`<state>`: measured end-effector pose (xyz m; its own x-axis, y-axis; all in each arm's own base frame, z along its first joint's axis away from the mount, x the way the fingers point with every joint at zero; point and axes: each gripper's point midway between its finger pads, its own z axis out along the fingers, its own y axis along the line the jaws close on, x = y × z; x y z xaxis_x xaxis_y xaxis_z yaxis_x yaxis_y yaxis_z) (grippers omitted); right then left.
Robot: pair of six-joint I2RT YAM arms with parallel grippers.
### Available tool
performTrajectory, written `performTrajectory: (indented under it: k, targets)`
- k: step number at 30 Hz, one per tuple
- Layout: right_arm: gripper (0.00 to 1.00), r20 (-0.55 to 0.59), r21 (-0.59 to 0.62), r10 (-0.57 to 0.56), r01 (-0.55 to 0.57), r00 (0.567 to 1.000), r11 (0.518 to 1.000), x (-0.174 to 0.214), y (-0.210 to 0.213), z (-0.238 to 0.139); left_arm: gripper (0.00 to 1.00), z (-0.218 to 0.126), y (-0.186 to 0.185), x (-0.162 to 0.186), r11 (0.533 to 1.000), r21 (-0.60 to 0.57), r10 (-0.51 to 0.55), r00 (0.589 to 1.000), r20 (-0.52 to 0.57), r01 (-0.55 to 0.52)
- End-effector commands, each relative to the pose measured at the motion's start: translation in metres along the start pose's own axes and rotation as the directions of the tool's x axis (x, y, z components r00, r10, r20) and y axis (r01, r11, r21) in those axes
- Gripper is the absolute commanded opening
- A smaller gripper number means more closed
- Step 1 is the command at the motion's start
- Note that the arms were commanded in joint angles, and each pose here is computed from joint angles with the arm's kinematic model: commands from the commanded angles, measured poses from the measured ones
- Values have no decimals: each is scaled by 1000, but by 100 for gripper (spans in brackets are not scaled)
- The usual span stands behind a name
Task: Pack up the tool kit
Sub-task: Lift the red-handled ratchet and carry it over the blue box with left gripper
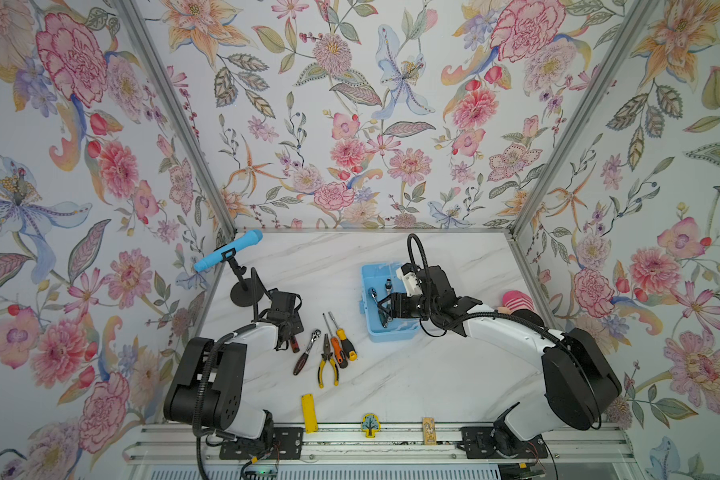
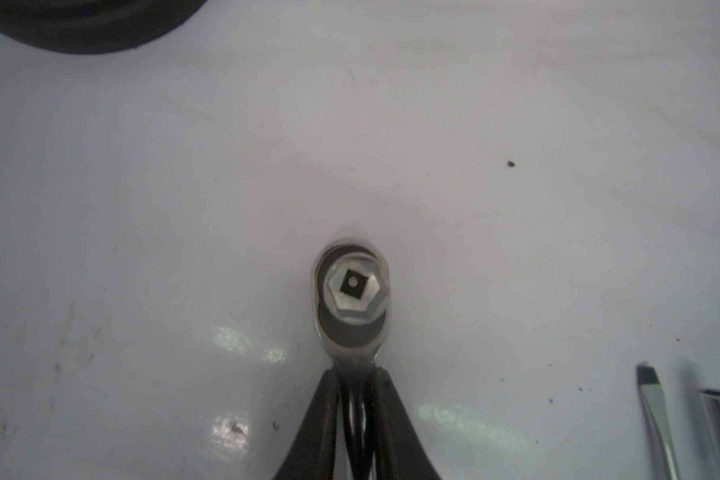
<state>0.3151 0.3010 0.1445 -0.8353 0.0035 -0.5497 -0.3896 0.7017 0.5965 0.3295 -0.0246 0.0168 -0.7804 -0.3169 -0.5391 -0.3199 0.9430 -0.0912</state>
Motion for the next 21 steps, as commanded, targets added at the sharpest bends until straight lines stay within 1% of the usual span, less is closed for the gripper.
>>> performTrajectory:
  k: [1,6,8,12,18,21]
  targets:
    - [62,25,-29,-6,6,1000,1000,-7,9,-2,15,4,15,37,996,-60,61,989,-131,-70]
    - [62,28,-26,-7,8,1000,1000,-7,8,-3,7,5,7,32,998,-26,59,991,-118,-63]
    - [62,30,-24,-5,6,1000,1000,-8,8,-4,0,6,3,28,998,-9,54,993,-108,-56]
    - [62,33,-18,-2,2,999,1000,-10,6,-4,0,-2,-11,9,998,46,45,997,-56,-42]
    - [62,51,-7,-10,11,999,1000,-18,6,-11,0,-39,-44,-43,991,113,67,995,79,-76]
    - [62,62,-9,-6,7,998,1000,-23,5,-16,0,-68,-71,-66,980,176,66,987,145,-91]
